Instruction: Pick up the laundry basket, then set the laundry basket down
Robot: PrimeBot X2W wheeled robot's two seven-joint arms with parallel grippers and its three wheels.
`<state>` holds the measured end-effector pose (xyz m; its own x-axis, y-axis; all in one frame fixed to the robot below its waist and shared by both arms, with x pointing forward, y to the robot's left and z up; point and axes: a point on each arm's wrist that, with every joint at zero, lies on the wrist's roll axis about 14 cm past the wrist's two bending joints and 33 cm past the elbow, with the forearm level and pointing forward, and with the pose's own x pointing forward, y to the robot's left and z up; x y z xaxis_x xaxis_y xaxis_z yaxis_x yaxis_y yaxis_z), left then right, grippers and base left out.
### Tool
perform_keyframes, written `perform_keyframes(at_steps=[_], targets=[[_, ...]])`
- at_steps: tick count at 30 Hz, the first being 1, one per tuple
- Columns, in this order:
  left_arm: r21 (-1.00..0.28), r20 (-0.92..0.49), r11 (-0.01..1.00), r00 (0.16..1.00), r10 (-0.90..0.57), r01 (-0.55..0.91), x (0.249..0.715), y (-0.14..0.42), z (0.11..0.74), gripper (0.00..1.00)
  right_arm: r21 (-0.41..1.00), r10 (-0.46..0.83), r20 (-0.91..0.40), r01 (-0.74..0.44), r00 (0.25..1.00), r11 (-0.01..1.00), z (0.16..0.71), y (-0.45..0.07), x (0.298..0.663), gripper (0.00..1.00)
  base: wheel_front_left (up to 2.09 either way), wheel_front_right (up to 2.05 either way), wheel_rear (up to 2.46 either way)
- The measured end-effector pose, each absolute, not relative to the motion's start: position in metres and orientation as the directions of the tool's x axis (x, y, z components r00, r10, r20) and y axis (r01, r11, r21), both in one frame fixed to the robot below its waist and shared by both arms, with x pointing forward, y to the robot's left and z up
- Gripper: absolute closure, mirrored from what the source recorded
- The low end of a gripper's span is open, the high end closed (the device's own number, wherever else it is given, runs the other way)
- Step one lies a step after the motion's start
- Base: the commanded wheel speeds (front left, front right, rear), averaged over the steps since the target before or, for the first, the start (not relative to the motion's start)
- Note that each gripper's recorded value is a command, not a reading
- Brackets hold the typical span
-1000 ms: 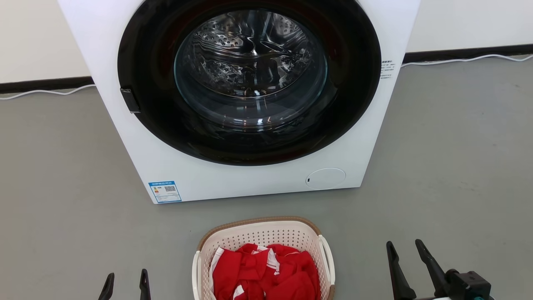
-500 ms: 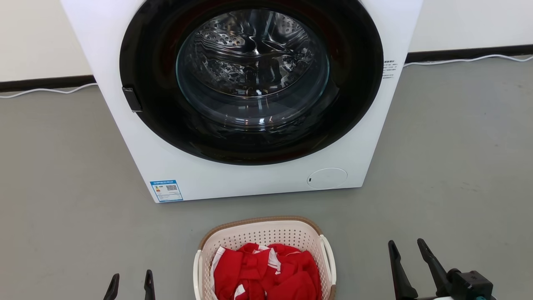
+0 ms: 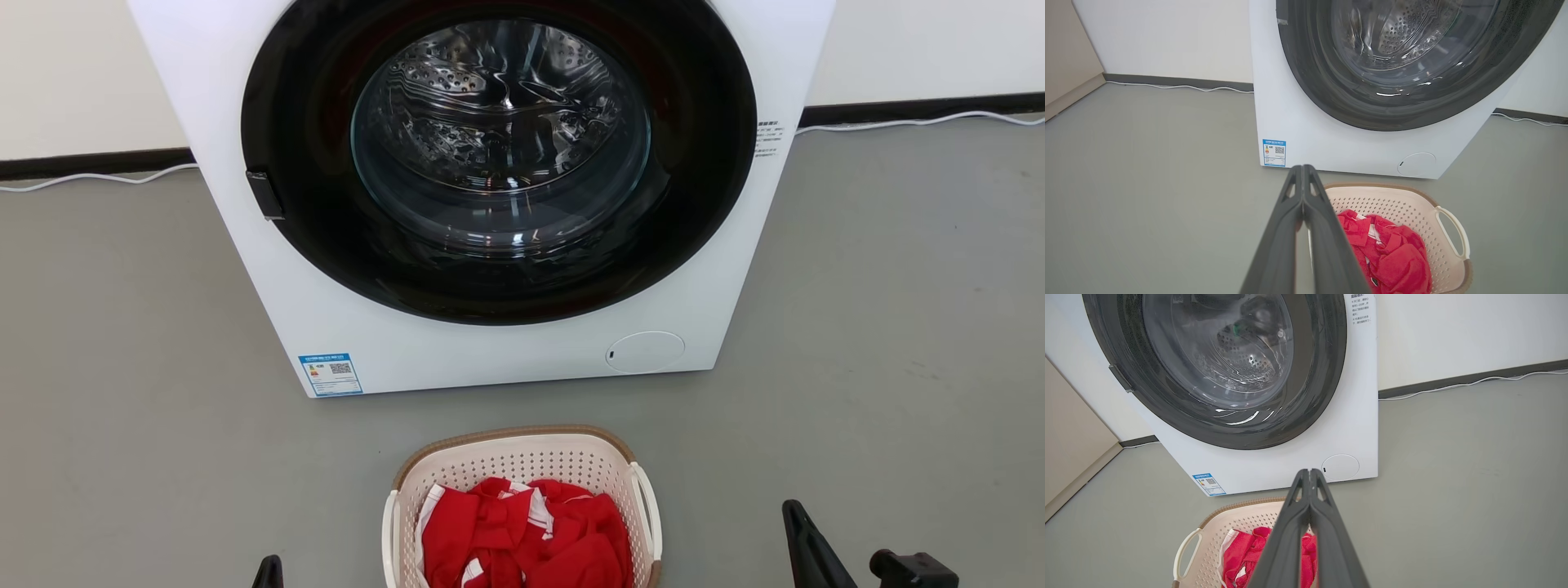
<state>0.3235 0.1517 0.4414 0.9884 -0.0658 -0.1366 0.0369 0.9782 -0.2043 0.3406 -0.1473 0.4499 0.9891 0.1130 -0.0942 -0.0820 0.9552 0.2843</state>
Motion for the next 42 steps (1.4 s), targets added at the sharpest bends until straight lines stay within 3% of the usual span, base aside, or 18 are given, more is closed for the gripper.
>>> perform_keyframes(at_steps=[42], targets=[[-0.604, -0.214, 0.786, 0.977, 0.002, -0.134, 0.332, 0.171, 0.435, 1.00, 0.654, 0.011, -0.143, 0.086, 0.990, 0.752, 0.448, -0.173, 0.347, 1.00, 0.00, 0.00, 0.00]])
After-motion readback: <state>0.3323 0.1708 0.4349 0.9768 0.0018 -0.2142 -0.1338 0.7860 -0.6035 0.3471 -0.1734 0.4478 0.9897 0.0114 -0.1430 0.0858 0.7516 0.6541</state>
